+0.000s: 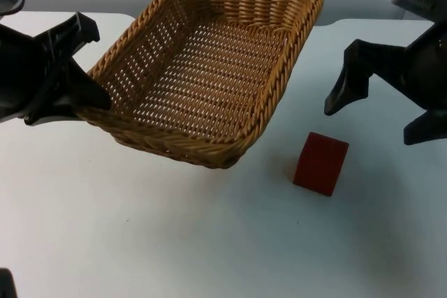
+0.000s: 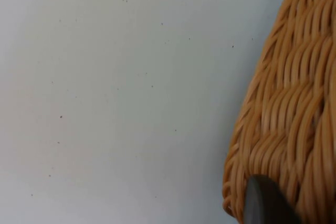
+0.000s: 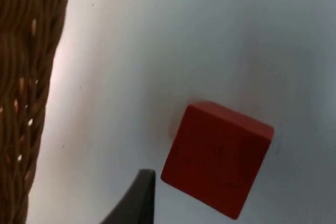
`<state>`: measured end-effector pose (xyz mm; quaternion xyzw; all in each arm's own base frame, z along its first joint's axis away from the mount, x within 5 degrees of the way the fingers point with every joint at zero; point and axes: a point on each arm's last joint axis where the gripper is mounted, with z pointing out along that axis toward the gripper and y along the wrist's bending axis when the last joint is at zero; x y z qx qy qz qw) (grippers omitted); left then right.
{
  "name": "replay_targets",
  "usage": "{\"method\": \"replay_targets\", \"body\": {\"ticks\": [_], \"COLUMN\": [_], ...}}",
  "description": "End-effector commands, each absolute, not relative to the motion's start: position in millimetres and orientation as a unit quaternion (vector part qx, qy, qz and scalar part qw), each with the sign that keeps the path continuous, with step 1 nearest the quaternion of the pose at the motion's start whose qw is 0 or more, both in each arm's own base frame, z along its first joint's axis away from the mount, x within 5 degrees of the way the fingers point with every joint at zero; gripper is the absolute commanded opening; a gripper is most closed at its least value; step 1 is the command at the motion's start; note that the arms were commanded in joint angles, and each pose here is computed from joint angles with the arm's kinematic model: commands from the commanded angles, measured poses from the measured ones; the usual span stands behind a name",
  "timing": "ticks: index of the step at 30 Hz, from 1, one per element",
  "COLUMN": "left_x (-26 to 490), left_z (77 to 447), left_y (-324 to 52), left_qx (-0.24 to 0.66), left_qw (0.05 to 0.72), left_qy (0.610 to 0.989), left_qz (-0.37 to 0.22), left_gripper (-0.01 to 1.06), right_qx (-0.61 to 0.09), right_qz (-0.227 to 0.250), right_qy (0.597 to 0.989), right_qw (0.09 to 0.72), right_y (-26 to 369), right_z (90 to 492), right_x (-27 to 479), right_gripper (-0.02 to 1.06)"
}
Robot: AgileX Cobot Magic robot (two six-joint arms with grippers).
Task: Pick up the basket with the left hand and place the cube into the basket with the right hand.
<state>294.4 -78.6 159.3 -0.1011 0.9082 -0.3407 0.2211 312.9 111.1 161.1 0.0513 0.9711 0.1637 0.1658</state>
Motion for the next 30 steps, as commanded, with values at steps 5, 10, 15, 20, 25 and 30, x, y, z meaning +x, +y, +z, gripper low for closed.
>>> {"method": "replay_targets", "body": {"ticks": [5, 10, 15, 20, 25, 30], "left_x": [293.6, 293.6, 293.6, 293.6, 293.6, 293.6], "left_z": [165.4, 165.4, 165.4, 165.4, 165.4, 165.4], "left_y": [-80.3, -80.3, -80.3, -80.3, -80.3, -80.3], "left_qx": [-0.103, -0.103, -0.103, -0.103, -0.103, -0.103], "left_qw": [0.222, 0.222, 0.222, 0.222, 0.222, 0.222], "left_qy": [0.901, 0.901, 0.901, 0.901, 0.901, 0.901], "left_qz": [-0.359, -0.359, -0.359, -0.359, -0.359, -0.359], "left_gripper": [0.0, 0.0, 0.0, 0.0, 0.0, 0.0], "right_qx": [0.074, 0.062, 0.067, 0.063, 0.061, 0.059], "right_qz": [0.169, 0.167, 0.17, 0.168, 0.17, 0.17], "right_qy": [0.968, 0.969, 0.969, 0.97, 0.965, 0.963], "right_qw": [0.172, 0.173, 0.168, 0.166, 0.191, 0.198], "right_y": [118.6, 130.0, 137.2, 142.5, 148.1, 150.3], "right_z": [145.7, 137.1, 128.4, 122.4, 124.1, 124.6], "right_x": [320.6, 319.8, 319.2, 318.4, 320.3, 320.4], "right_gripper": [1.05, 1.05, 1.05, 1.05, 1.05, 1.05]}}
